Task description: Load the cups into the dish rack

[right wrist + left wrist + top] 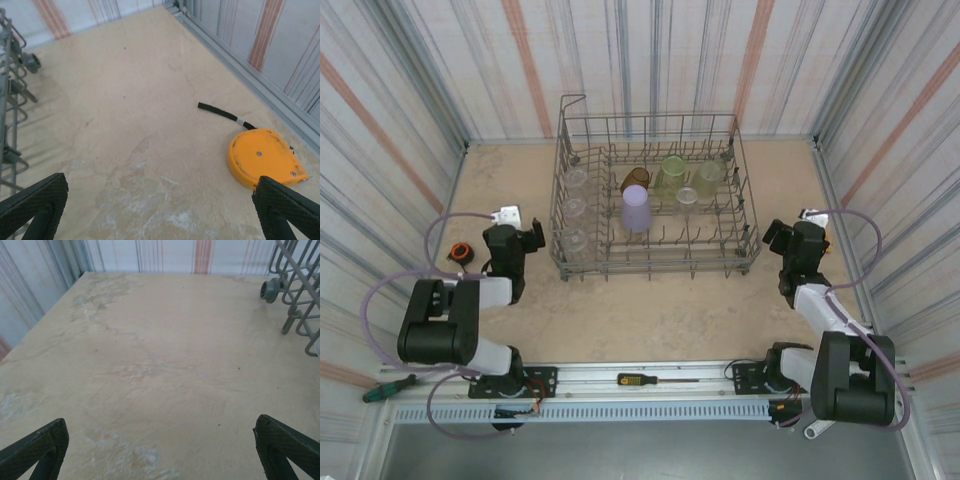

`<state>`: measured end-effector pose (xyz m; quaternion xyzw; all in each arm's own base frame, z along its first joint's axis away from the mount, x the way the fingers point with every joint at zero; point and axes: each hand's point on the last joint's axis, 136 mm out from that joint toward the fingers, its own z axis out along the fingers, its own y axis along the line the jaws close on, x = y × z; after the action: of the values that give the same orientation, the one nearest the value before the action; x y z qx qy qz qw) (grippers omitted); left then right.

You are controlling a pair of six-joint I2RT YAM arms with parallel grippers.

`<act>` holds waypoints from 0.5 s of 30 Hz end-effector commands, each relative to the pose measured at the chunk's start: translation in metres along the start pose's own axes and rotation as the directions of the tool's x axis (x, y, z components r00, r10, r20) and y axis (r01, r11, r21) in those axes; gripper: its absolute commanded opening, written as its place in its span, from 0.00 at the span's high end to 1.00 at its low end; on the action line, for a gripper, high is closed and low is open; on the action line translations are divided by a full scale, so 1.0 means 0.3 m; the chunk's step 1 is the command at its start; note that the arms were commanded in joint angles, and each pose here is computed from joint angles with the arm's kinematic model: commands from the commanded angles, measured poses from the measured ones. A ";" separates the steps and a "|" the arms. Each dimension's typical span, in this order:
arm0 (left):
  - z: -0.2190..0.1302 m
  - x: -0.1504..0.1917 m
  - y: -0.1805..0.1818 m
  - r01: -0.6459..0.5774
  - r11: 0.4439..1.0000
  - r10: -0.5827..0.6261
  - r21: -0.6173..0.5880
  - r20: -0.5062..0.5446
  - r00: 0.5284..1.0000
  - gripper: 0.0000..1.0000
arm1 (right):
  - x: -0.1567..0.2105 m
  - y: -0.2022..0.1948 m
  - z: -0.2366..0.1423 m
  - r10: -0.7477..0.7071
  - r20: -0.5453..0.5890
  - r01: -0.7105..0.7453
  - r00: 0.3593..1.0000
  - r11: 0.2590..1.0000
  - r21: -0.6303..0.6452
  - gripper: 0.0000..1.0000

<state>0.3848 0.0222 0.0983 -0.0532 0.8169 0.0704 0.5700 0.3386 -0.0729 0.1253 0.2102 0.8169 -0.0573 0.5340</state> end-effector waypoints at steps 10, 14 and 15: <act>0.020 0.007 -0.054 -0.059 0.996 0.060 0.072 -0.014 0.998 0.01 | 0.017 -0.009 0.059 0.016 0.094 -0.016 0.995 1.000 0.003 0.01; 0.018 0.008 -0.054 -0.059 0.996 0.060 0.072 -0.018 0.998 0.01 | 0.018 0.015 0.075 0.024 0.101 -0.021 0.995 0.999 -0.035 0.01; 0.019 0.007 -0.053 -0.057 0.996 0.058 0.074 -0.017 0.998 0.01 | 0.025 0.023 0.081 0.016 0.105 -0.011 0.994 0.999 -0.047 0.01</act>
<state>0.3868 0.0095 0.0852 -0.0212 0.8303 0.0548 0.5542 0.3535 -0.0740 0.1042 0.2092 0.8005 -0.0531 0.5591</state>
